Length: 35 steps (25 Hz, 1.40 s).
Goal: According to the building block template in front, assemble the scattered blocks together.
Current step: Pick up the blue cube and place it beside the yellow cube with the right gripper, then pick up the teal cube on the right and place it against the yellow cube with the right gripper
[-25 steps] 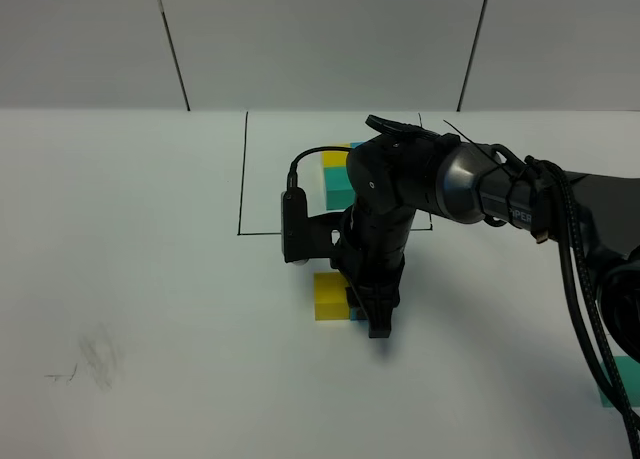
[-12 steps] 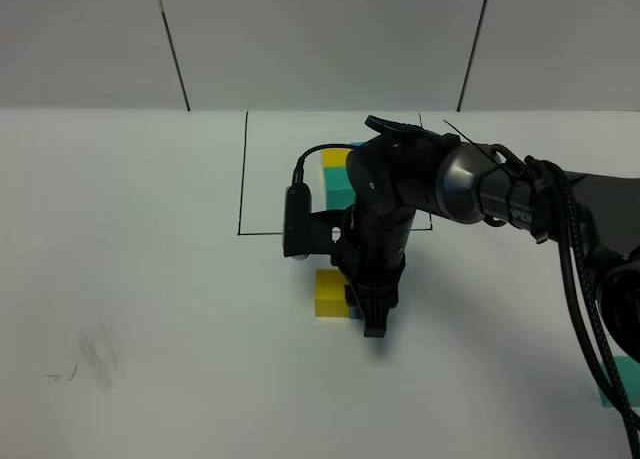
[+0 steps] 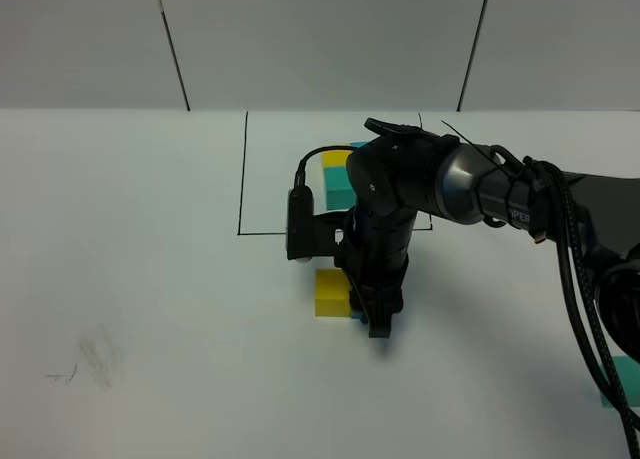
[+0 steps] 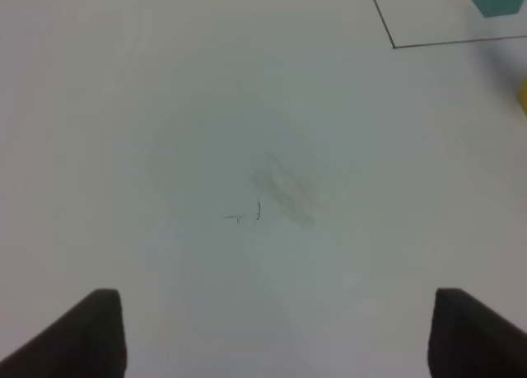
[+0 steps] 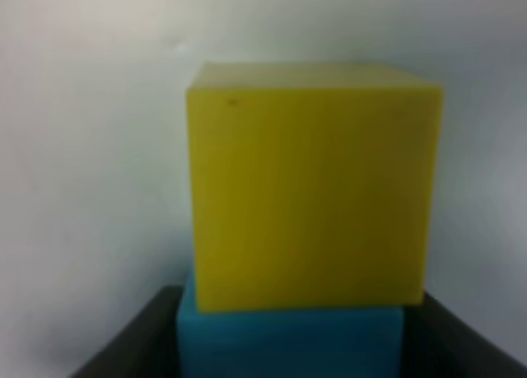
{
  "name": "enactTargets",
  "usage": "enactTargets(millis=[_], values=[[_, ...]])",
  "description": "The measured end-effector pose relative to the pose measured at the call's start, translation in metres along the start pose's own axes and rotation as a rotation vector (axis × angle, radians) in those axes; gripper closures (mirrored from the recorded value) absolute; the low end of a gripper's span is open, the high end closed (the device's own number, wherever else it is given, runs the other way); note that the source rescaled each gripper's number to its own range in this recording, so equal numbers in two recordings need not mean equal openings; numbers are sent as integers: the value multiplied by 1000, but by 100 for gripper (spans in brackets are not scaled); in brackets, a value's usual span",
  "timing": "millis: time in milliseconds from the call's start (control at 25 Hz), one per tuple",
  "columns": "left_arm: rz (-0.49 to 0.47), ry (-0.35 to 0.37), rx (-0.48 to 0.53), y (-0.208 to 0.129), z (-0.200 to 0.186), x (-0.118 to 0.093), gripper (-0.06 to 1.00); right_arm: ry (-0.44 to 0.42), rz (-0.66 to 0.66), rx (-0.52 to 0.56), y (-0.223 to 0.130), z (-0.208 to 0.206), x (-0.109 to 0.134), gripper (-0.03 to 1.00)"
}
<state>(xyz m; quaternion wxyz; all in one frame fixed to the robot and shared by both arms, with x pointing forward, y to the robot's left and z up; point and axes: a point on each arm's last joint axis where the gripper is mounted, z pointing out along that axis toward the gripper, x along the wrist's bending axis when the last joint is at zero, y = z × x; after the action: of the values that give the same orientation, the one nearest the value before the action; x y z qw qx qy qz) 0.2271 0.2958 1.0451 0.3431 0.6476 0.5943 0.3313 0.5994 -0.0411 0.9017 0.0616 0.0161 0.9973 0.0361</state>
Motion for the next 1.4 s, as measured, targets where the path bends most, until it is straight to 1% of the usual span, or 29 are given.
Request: enactTargets(millis=[80, 240, 360, 440, 560, 720, 760, 840, 960, 1120, 1200, 1400], values=[[0, 0, 0, 0, 0, 0, 27, -5, -3, 1, 0, -5, 0, 65], [0, 0, 0, 0, 0, 0, 27, -47, 10, -4, -2, -33, -2, 51], [0, 0, 0, 0, 0, 0, 27, -70, 89, -11, -7, -63, -1, 44], [0, 0, 0, 0, 0, 0, 27, -88, 215, -22, -13, -82, -2, 43], [0, 0, 0, 0, 0, 0, 27, -128, 483, -60, -33, -109, -5, 42], [0, 0, 0, 0, 0, 0, 27, -223, 866, -110, -75, -143, -3, 42], [0, 0, 0, 0, 0, 0, 27, -245, 943, -120, -89, -150, 1, 42], [0, 0, 0, 0, 0, 0, 27, -292, 1050, -136, -113, -163, 9, 42], [0, 0, 0, 0, 0, 0, 27, -308, 1183, -106, -149, -162, 29, 41], [0, 0, 0, 0, 0, 0, 27, -312, 1330, -47, -188, -139, 51, 41], [0, 0, 0, 0, 0, 0, 27, -303, 1373, -17, -203, -125, 60, 41], [0, 0, 0, 0, 0, 0, 27, -273, 1422, 13, -222, -100, 76, 41]])
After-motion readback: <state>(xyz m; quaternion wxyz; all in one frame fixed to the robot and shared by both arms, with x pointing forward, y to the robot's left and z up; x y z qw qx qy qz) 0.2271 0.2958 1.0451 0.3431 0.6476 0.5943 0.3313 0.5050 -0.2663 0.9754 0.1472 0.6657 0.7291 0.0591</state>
